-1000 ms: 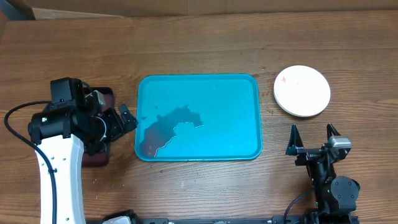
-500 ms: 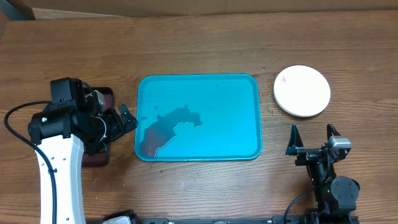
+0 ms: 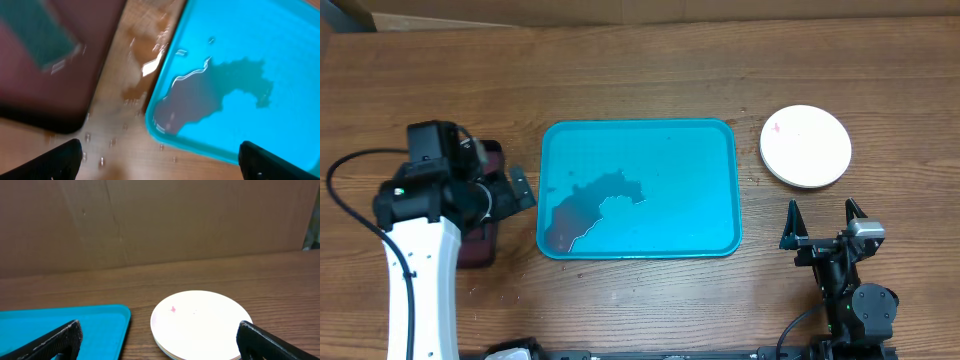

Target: Clean dirty plates on tray and stack at the side

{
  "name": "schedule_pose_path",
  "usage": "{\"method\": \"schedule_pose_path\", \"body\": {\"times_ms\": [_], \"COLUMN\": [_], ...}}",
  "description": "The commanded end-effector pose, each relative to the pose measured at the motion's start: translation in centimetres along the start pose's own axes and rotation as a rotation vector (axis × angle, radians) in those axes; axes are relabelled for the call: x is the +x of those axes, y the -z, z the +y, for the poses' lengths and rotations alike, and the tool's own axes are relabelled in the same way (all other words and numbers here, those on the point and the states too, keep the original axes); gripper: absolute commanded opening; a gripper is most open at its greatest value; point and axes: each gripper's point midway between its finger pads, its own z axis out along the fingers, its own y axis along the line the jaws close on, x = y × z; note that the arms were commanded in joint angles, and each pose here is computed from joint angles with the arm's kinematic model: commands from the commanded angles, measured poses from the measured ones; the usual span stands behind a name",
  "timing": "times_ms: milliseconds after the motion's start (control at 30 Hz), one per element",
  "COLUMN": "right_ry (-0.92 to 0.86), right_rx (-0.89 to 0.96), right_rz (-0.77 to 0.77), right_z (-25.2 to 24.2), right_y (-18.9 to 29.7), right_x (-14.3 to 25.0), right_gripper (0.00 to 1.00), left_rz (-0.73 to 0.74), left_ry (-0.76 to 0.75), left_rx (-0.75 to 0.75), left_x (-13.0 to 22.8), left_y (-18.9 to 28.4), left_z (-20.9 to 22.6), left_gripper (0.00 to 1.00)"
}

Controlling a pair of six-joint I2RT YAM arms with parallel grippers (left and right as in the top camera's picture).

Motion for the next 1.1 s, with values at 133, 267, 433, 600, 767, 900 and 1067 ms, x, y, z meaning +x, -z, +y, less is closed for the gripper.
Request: {"method": "schedule_pose_path", "body": {"times_ms": [133, 267, 433, 600, 767, 900, 1067], "right_ry": [0.004, 0.004, 0.004, 0.004, 0.004, 0.004, 0.004], "right_rx": [0.006, 0.006, 0.006, 0.006, 0.006, 0.006, 0.006], "right_rz": [-0.006, -0.006, -0.006, -0.006, -0.006, -0.006, -0.006], "right_z": [-0.1, -0.1, -0.1, -0.1, -0.1, -0.1, -0.1], "right_y": [0.0, 0.0, 0.0, 0.0, 0.0, 0.0, 0.0], "right_x": [0.1, 0.1, 0.1, 0.1, 0.1, 0.1, 0.1], "right_gripper": [1.0, 1.0, 1.0, 1.0, 1.0, 1.0, 1.0], "left_rz": [-0.218, -0.326, -0.481, -0.647, -0.757, -0.862, -0.957], "left_ry": [-0.248, -0.301, -0.32, -0.338, -0.334, -0.318, -0.316], "left_rx": [0.101, 0.16, 0.188, 0.218, 0.245, 0.277, 0.303], "left_x": [0.0, 1.1, 2.0, 2.6, 3.1, 2.7, 3.2], "left_y": [-0.3, -1.9, -3.3, -3.9, -4.4, -4.0, -4.1], "left_z": [-2.8, -3.1, -2.7, -2.4, -2.2, -2.4, -2.2], "left_gripper": [1.0, 0.99, 1.0, 1.0, 1.0, 1.0, 1.0]}}
